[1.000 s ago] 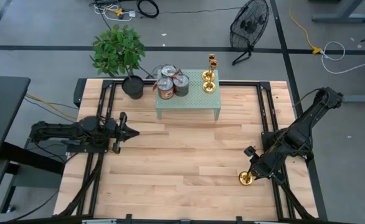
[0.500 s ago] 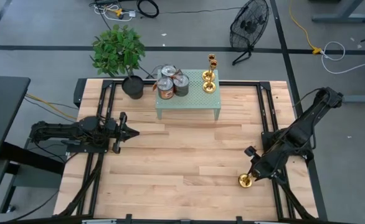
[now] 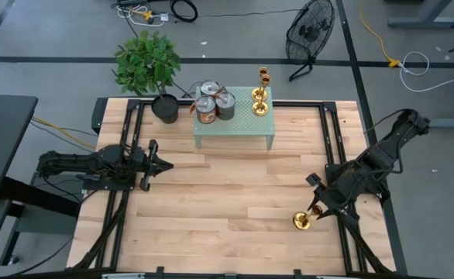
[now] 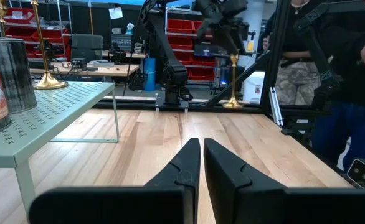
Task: Pick & Place candle stick holders
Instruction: Put the gold candle holder on the shelf
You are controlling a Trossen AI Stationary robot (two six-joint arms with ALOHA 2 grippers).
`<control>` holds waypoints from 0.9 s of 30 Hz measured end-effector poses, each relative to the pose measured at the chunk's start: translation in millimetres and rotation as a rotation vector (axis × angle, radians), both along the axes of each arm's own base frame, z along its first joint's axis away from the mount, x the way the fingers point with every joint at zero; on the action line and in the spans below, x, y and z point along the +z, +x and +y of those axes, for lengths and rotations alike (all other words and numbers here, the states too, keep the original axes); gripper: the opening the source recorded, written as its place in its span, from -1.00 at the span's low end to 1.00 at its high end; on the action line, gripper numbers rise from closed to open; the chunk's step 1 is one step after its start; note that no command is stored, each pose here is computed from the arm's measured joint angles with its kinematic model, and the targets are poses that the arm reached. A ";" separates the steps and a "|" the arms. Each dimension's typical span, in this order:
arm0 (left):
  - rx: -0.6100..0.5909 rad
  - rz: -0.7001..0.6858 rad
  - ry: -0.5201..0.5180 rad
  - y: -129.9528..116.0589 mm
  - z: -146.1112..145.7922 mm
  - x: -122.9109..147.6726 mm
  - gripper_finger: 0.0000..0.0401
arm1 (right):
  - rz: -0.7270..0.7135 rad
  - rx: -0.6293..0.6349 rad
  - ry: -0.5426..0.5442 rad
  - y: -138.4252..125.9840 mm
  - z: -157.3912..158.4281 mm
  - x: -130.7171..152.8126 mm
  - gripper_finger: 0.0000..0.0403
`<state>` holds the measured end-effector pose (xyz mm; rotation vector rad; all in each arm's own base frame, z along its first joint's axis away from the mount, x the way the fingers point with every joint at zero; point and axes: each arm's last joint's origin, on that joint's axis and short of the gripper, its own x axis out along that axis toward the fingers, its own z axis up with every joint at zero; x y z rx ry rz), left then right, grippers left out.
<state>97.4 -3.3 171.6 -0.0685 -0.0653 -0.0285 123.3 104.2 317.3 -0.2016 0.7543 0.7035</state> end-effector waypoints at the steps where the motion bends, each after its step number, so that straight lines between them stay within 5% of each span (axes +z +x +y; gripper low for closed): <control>1: 0.000 0.000 0.000 0.0 0.0 0.1 -0.85 | -0.004 -0.005 -0.008 0.2 -1.7 3.3 -0.28; 12: 0.000 0.000 0.000 0.0 0.0 0.1 -0.85 | -0.018 -0.096 -0.137 6.4 -16.4 42.8 -0.28; 27: 0.000 0.000 0.000 0.0 0.0 0.0 -0.85 | -0.006 -0.198 -0.174 21.4 -28.8 74.8 -0.29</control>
